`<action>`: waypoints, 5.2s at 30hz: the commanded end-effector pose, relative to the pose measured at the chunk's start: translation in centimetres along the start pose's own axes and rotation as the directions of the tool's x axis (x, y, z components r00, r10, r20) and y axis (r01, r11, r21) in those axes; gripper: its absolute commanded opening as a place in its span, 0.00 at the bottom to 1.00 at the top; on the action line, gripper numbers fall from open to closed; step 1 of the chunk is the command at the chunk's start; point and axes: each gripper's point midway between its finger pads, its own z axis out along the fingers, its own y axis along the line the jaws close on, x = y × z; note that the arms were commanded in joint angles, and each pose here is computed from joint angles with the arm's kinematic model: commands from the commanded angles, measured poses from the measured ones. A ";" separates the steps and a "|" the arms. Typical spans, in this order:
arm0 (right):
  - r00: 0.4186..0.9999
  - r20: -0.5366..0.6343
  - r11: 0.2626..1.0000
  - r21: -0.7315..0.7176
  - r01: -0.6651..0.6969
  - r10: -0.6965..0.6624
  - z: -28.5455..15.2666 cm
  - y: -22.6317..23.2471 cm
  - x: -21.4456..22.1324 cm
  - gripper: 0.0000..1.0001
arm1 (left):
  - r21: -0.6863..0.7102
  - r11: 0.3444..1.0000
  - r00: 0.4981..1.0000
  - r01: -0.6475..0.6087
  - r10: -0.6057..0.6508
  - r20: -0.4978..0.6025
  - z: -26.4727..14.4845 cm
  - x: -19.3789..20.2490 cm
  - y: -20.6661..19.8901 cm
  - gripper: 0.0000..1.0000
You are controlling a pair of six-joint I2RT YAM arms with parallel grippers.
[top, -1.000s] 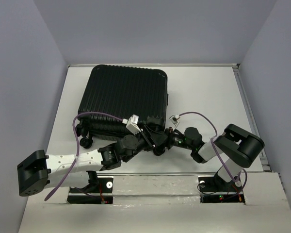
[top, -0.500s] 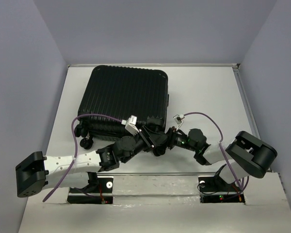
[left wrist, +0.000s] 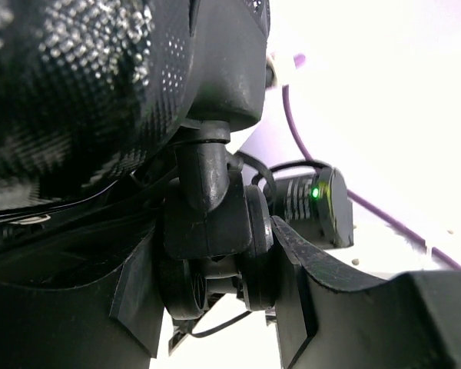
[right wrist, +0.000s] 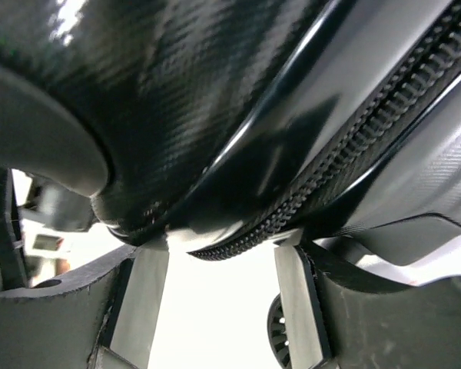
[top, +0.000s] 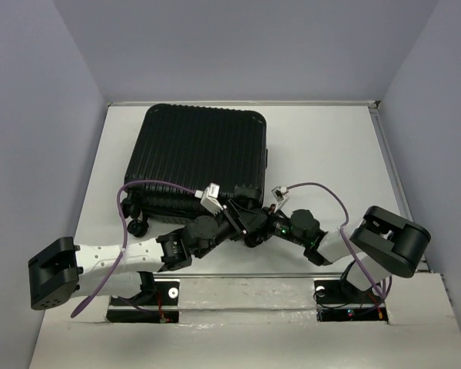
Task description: Pack the luggage
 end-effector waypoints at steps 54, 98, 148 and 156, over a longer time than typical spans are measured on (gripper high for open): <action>0.913 0.203 0.923 0.233 0.307 -0.355 -2.8 3.3 -5.8 0.07 | 0.043 0.999 0.969 -0.027 0.015 0.246 -2.9 -5.1 -2.5 0.06; 0.927 0.264 0.957 -0.045 0.287 -0.266 1.9 8.1 -2.1 0.53 | 0.287 0.954 0.989 0.086 -0.117 0.092 -2.9 -2.9 -8.7 0.06; 0.623 0.568 0.815 0.540 0.211 -0.538 0.3 7.9 -7.7 0.55 | 0.404 0.853 0.885 0.332 -0.430 0.181 -3.6 -6.8 -9.6 0.06; 0.631 0.603 0.837 0.528 0.141 -0.487 -1.5 7.9 -8.3 0.55 | 0.399 0.847 0.866 0.351 -0.456 0.206 -3.8 -7.3 -8.6 0.06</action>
